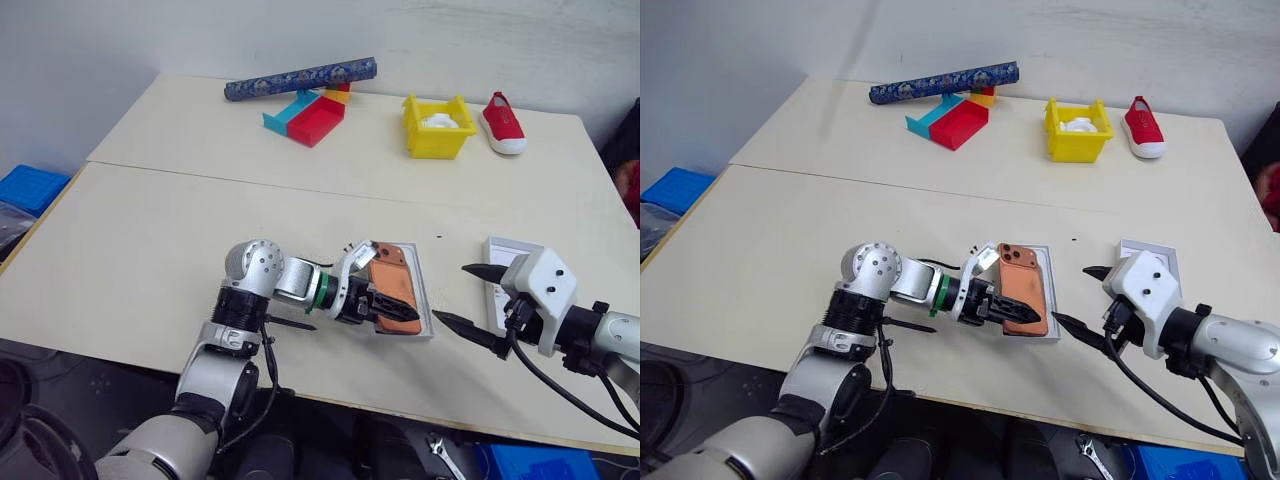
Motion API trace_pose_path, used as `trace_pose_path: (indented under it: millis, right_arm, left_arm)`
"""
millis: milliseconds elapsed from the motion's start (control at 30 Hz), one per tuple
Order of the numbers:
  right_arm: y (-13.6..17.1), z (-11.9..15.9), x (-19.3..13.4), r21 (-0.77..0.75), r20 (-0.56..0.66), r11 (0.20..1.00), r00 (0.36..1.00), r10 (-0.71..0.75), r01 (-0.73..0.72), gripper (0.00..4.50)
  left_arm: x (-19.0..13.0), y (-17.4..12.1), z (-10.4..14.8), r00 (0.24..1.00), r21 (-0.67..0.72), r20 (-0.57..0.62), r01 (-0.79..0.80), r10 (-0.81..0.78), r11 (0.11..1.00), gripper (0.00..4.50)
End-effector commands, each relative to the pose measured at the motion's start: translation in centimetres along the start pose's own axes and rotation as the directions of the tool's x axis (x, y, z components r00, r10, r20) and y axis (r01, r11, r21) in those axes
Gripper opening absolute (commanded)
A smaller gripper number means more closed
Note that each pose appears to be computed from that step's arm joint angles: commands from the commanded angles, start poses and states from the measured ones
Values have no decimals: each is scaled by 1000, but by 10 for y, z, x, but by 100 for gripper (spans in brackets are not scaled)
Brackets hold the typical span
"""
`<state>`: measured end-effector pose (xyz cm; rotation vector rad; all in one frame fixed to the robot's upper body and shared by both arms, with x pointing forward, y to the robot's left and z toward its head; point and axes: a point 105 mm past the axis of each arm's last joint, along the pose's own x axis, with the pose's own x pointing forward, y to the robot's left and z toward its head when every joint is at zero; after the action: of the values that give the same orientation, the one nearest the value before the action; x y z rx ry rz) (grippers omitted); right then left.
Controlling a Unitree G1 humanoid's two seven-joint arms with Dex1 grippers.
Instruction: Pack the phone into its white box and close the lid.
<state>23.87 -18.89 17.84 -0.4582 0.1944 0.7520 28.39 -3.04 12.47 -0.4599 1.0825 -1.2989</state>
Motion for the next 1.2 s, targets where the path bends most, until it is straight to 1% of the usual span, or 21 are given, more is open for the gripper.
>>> trace_pose_path:
  millis: [33,267,567,700,1000,1200]
  right_arm:
    - [0,6,-1,-28,24,1000,1000,-5,6,450]
    - [-1,7,-1,-23,36,1000,999,-14,15,450]
    - [2,6,0,-12,45,1000,999,-28,28,450]
    - [3,4,-1,-7,48,999,998,-34,34,450]
    - [3,4,-1,-5,51,999,998,-40,40,450]
    - [3,2,-1,-6,49,999,998,-42,43,450]
  left_arm:
    - [0,-14,6,999,81,-7,42,-42,996,353]
    - [8,-9,16,999,114,-22,28,-26,993,353]
    - [10,-2,16,998,162,-67,13,-2,987,353]
    - [12,-10,15,994,227,-110,39,-15,973,353]
    - [3,-11,16,984,425,-165,7,70,905,353]
    - [-9,-16,11,978,470,-193,21,80,883,353]
